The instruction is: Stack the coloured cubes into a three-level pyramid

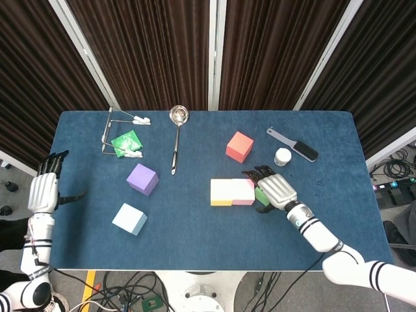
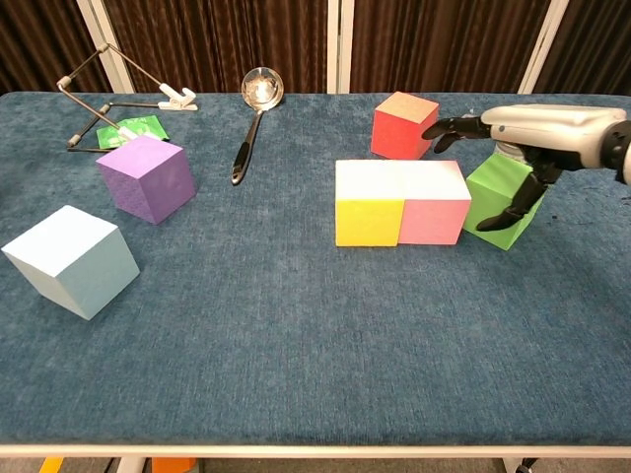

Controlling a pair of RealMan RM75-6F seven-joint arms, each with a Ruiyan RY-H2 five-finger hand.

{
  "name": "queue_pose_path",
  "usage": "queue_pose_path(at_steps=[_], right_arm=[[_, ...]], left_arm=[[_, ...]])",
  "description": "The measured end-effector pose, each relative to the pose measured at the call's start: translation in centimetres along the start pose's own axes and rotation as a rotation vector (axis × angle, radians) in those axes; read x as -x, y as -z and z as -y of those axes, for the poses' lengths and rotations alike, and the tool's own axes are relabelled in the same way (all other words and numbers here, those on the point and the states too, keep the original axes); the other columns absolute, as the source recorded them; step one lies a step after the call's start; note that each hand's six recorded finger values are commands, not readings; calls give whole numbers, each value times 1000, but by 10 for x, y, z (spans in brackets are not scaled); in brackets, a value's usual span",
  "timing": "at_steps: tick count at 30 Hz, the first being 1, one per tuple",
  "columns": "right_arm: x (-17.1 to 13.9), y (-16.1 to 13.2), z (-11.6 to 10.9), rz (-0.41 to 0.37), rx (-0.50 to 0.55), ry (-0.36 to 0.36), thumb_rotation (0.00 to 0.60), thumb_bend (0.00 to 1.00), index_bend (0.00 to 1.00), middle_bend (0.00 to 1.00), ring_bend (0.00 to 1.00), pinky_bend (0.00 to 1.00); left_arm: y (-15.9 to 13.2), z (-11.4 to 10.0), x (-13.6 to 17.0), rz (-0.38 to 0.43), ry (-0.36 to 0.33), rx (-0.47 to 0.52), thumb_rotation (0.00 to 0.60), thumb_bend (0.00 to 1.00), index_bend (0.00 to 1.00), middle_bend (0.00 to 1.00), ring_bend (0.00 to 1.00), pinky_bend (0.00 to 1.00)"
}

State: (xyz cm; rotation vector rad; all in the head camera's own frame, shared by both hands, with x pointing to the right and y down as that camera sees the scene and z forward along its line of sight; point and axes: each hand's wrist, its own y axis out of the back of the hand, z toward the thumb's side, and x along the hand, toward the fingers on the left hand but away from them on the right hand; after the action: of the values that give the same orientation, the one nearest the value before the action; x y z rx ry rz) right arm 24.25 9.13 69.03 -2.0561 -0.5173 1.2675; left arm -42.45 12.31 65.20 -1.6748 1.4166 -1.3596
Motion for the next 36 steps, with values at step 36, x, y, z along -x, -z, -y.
queue_pose_path(at_steps=[36], right_arm=[[16,-17,3,-10,51,15,600,286,0,385,0,0]], left_arm=[[24,5,9,-35,50,-6,600,102,92,94,0,65]])
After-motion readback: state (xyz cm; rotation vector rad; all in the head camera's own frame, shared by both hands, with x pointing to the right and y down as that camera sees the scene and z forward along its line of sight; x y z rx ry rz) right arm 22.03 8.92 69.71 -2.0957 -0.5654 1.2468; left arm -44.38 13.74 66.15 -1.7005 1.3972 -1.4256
